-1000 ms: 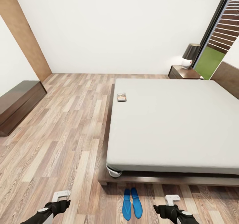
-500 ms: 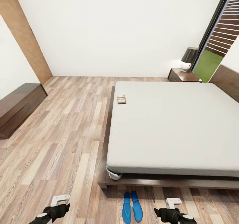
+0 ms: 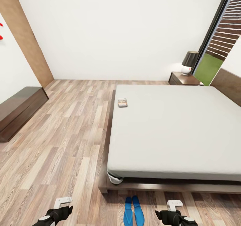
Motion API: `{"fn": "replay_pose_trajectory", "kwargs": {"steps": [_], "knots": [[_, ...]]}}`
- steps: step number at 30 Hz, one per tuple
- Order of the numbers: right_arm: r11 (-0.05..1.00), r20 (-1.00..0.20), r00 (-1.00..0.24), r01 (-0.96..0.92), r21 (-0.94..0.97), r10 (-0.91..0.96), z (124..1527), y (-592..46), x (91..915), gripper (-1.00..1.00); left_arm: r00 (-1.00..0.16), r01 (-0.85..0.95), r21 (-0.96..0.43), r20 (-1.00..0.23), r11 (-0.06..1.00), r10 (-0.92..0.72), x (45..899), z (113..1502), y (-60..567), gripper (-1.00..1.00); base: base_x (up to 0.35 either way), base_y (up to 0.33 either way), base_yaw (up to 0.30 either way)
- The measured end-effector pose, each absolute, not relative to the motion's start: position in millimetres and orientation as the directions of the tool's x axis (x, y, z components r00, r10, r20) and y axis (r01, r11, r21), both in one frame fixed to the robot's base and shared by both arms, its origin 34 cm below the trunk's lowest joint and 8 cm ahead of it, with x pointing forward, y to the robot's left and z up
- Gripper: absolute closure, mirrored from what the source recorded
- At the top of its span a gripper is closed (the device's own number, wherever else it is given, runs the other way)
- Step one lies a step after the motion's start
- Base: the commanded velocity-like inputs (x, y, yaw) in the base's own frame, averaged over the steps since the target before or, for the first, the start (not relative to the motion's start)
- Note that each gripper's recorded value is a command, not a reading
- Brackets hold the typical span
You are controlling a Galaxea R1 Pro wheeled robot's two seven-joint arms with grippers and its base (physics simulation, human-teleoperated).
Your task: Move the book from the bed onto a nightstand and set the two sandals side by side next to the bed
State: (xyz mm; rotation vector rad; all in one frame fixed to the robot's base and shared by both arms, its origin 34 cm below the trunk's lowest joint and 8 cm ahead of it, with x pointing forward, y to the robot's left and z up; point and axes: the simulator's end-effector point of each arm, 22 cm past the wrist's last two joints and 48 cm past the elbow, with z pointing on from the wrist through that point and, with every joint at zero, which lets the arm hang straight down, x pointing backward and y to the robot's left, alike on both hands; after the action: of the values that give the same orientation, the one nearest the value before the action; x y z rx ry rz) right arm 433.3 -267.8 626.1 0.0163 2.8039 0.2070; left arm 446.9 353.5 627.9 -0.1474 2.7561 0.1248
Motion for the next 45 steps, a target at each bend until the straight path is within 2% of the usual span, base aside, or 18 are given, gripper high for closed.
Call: {"fn": "replay_pose_trajectory", "kwargs": {"steps": [45], "knots": [[0.989,-0.388,-0.921,-0.024,0.144,0.034,649.9,-267.4,459.1,-1.0,-0.886,-0.113,0.045,-0.457,0.993,-0.08,477.0,653.2,340.0,-1.0,0.0,0.0,0.0]]}}
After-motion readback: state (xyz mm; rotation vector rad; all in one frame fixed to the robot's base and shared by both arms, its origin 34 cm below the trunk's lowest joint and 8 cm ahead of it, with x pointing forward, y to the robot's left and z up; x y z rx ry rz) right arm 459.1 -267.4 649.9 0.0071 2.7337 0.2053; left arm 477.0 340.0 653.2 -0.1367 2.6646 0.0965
